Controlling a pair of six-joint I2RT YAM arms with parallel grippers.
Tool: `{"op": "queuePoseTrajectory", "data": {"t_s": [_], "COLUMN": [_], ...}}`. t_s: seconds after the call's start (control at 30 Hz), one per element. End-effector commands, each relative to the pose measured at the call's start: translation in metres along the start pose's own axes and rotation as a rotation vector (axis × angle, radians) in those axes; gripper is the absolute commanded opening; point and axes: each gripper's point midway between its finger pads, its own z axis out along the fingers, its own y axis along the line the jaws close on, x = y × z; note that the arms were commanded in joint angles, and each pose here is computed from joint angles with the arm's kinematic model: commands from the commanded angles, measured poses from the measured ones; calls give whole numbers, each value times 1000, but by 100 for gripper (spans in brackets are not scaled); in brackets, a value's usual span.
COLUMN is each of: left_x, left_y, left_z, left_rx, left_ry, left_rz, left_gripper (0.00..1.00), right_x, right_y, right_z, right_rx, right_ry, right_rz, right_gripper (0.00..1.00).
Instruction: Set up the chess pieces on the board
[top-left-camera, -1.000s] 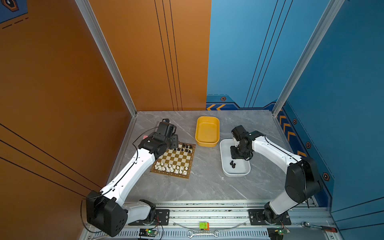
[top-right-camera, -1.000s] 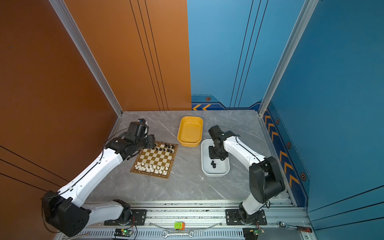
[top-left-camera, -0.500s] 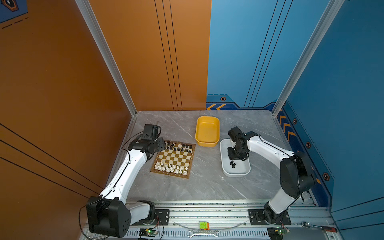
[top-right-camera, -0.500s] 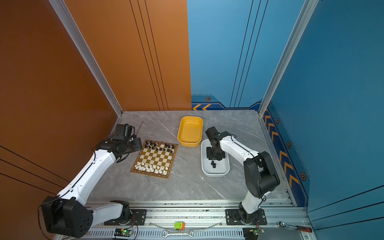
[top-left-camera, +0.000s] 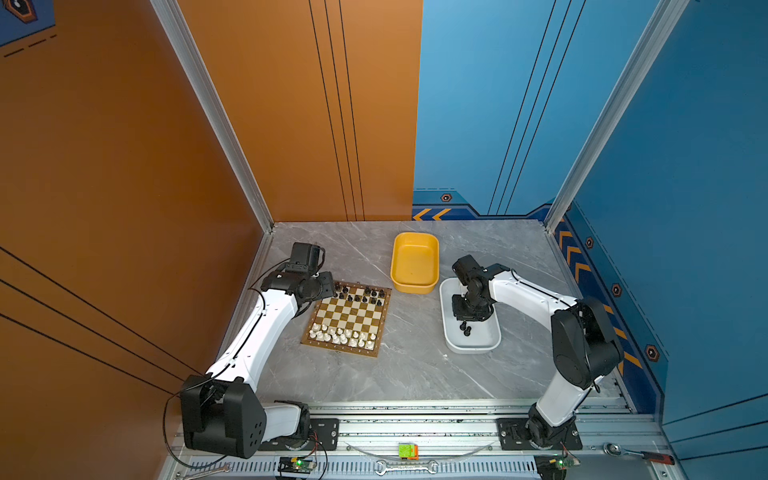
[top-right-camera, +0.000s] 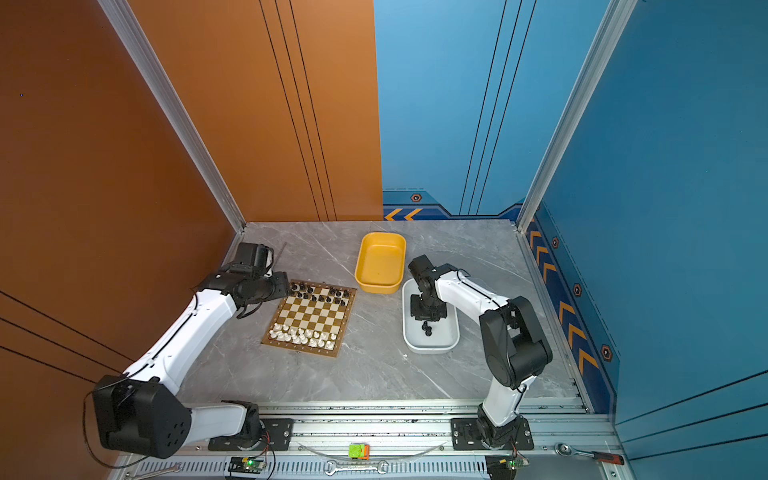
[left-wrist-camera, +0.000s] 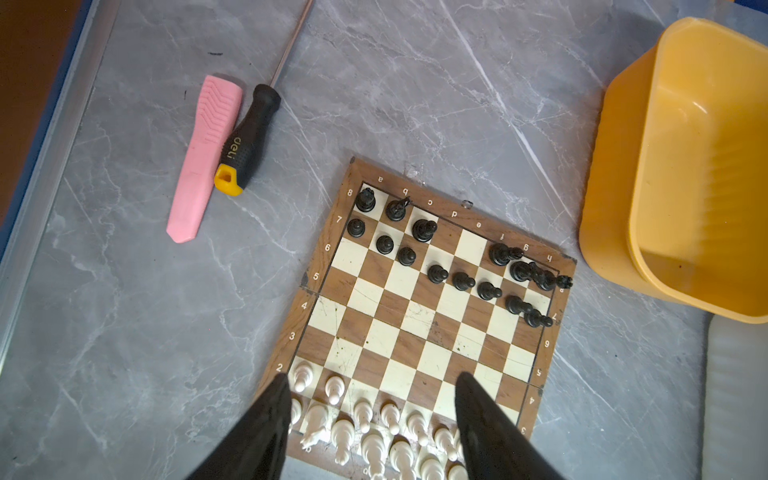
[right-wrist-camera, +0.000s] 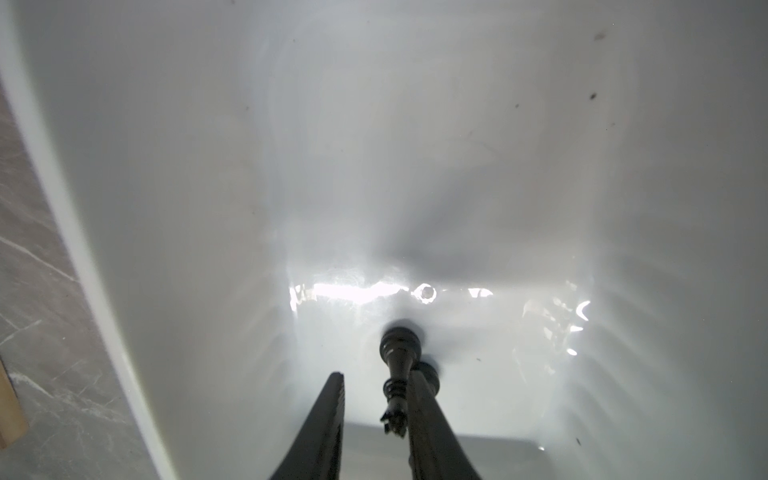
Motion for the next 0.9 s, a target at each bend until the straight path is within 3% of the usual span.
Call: {"op": "queuePoseTrajectory", "data": {"t_s": [0.0,0.87], "left_x": [-9,-14], "left_y": [-4,-15], "left_z": [-1,5], "left_rx": [22,45], "left_ry": [-7,4], "left_rz": [12,-14], "left_gripper": [64,63], "right_x": [6,3], "right_y": [-1,-17], "right_z": [5,3], "right_rx": [8,7], "right_ry": [14,15], "right_rz": [20,30], "right_gripper": [29,32]}}
